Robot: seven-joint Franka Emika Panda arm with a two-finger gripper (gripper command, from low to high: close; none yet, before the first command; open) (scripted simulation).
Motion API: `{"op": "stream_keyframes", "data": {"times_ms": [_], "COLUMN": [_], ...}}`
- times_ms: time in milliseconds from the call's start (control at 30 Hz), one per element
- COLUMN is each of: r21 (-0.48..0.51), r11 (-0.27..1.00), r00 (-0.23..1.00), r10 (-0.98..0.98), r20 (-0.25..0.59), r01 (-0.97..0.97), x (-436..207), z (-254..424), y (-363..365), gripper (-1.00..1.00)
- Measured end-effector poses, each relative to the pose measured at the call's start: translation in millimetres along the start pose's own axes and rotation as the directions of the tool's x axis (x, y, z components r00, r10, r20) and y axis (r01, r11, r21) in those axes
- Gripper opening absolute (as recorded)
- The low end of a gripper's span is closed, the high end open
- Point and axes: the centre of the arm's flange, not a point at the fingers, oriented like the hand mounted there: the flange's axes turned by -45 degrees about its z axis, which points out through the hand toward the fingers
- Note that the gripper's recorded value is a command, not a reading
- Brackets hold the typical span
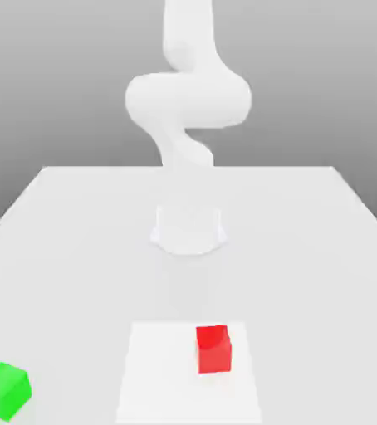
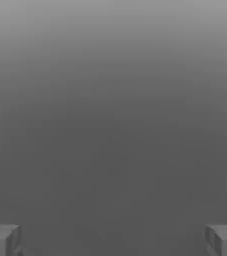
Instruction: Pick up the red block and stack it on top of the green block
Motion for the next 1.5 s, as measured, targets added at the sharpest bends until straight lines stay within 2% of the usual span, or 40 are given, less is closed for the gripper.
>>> {"op": "stream_keyframes", "data": {"times_ms": [167, 333, 633, 833, 867, 1100, 1300, 1500], "r21": [0.019, 0.032, 0.044, 0.044, 0.044, 0.044, 0.043, -0.174], "r11": [1.000, 0.999, 0.997, 0.996, 0.996, 0.996, 0.996, 0.967], "r00": [0.982, 0.934, 0.774, 0.751, 0.751, 0.751, 0.751, 0.729], "r10": [-0.017, -0.039, -0.081, -0.084, -0.083, -0.083, -0.083, 0.255], "r20": [0.186, 0.356, 0.628, 0.655, 0.655, 0.655, 0.655, 0.635], "r01": [0.014, 0.030, 0.068, 0.072, 0.072, 0.072, 0.072, -0.187], "x": [-40, -105, -269, -321, -328, -330, -295, -241], "z": [125, 224, 339, 385, 393, 394, 354, 370], "y": [-8, -18, -29, -28, -28, -28, -29, 87], "gripper": [0.00, 0.00, 0.00, 0.00, -1.00, -1.00, -1.00, -1.00]}}
